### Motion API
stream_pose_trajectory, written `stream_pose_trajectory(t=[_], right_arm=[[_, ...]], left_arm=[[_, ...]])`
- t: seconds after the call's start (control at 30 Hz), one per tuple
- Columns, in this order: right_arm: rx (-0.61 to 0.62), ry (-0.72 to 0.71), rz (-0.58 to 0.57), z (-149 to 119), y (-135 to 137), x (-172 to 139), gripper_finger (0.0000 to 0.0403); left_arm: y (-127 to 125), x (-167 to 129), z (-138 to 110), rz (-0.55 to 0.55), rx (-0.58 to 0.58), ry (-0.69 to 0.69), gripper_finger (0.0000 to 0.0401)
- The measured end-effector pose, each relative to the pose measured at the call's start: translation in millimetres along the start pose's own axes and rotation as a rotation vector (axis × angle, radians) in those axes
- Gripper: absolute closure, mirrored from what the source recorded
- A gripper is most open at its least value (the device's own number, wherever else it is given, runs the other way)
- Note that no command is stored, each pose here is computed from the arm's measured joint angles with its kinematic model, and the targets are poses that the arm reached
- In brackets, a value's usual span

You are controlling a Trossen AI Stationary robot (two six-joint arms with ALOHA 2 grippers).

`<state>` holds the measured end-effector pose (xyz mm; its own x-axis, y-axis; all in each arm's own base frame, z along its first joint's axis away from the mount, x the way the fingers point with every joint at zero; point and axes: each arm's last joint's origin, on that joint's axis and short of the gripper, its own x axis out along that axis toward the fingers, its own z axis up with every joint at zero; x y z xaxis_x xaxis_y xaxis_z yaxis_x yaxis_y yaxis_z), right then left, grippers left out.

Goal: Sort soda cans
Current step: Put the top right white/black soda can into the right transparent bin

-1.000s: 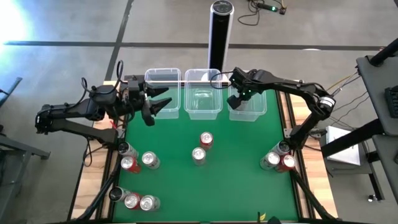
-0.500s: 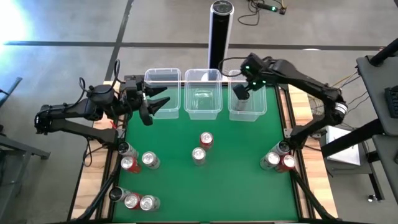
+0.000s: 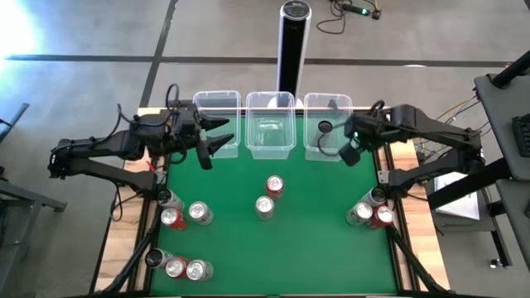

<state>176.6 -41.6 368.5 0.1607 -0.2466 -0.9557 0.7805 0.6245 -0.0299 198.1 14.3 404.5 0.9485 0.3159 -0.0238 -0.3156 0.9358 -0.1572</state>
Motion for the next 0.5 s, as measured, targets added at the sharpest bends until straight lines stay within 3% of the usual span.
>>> stream_pose_trajectory(t=[0.33,0.5], right_arm=[[-0.164,0.097,0.123,-43,15,1,0.0035],[-0.092,0.146,0.155,-60,7,5,0.0035]], left_arm=[[0,16,-8,-0.047,-0.010,0.050,0.0168],[1,19,-16,-0.049,-0.032,0.115,0.0168]])
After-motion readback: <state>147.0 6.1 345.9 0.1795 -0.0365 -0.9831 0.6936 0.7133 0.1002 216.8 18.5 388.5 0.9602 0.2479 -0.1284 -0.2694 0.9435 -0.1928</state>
